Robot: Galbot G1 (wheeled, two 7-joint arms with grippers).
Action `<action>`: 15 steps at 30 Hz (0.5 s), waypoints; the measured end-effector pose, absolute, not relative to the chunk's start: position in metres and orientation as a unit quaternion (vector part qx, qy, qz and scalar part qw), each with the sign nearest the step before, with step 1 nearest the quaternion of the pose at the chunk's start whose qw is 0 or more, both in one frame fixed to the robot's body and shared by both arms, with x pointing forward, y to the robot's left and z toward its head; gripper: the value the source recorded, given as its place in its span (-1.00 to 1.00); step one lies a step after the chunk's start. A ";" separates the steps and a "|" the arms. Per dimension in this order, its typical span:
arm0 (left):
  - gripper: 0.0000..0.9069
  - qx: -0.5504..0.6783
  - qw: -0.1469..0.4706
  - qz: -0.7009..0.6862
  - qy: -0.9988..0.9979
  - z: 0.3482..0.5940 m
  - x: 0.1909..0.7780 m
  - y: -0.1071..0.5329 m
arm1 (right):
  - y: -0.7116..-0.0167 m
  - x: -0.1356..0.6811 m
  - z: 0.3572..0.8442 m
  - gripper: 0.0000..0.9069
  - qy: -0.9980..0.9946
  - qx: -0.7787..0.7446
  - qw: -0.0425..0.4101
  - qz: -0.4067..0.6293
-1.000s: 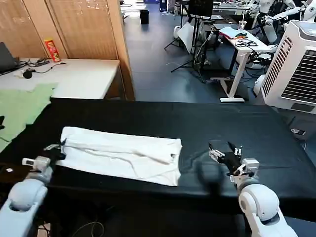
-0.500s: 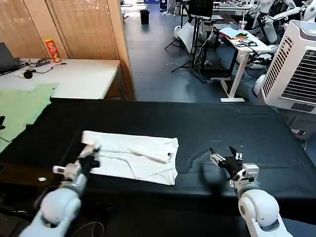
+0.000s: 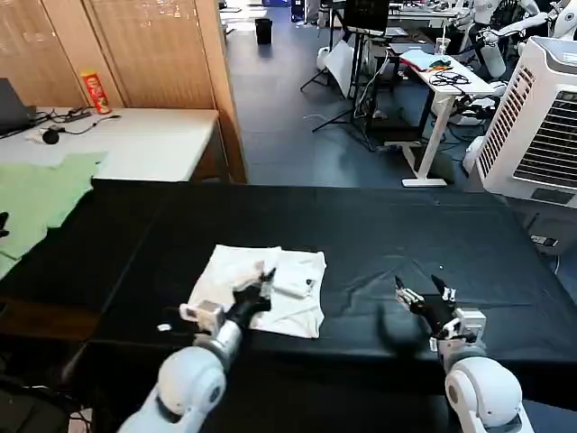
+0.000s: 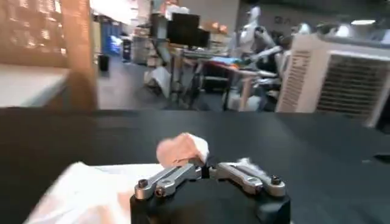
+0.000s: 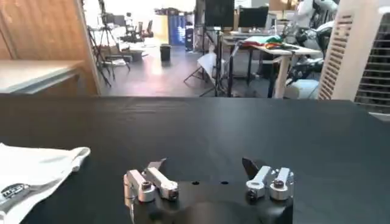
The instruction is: Fold and organize the clothes.
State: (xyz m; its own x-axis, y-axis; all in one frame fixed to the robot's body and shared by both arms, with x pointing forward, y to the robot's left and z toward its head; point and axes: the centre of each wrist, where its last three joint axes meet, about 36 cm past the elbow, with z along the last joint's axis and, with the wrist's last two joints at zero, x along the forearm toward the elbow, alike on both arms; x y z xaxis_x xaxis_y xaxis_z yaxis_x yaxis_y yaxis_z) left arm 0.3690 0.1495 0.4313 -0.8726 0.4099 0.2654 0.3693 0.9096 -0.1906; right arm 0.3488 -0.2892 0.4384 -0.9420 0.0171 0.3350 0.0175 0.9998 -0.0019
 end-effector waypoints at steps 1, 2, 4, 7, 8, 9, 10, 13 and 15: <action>-1.00 -0.205 0.152 0.071 -0.964 0.431 0.370 0.145 | -0.289 0.349 0.438 0.94 -0.985 -0.009 0.170 -0.001; -1.00 -0.208 0.153 0.074 -0.963 0.430 0.370 0.141 | -0.288 0.349 0.438 0.94 -0.985 -0.008 0.170 -0.002; -1.00 -0.210 0.153 0.078 -0.963 0.429 0.371 0.134 | -0.286 0.349 0.437 0.94 -0.985 -0.008 0.170 -0.003; -1.00 -0.209 0.151 0.078 -0.963 0.425 0.373 0.127 | -0.285 0.349 0.436 0.94 -0.985 -0.006 0.171 -0.003; -1.00 -0.208 0.150 0.079 -0.963 0.424 0.374 0.125 | -0.283 0.348 0.436 0.94 -0.985 -0.004 0.171 -0.003; -0.81 -0.207 0.149 0.080 -0.964 0.423 0.375 0.124 | -0.282 0.348 0.435 0.94 -0.985 -0.002 0.171 -0.003; 0.63 -0.206 0.152 0.081 -0.963 0.420 0.375 0.123 | -0.282 0.348 0.435 0.94 -0.985 0.000 0.170 -0.002; 0.94 -0.200 0.160 0.085 -0.963 0.413 0.376 0.119 | -0.279 0.349 0.435 0.94 -0.986 0.006 0.167 -0.003; 0.94 -0.201 0.161 0.090 -0.962 0.410 0.375 0.116 | -0.279 0.350 0.437 0.94 -0.986 0.010 0.164 -0.001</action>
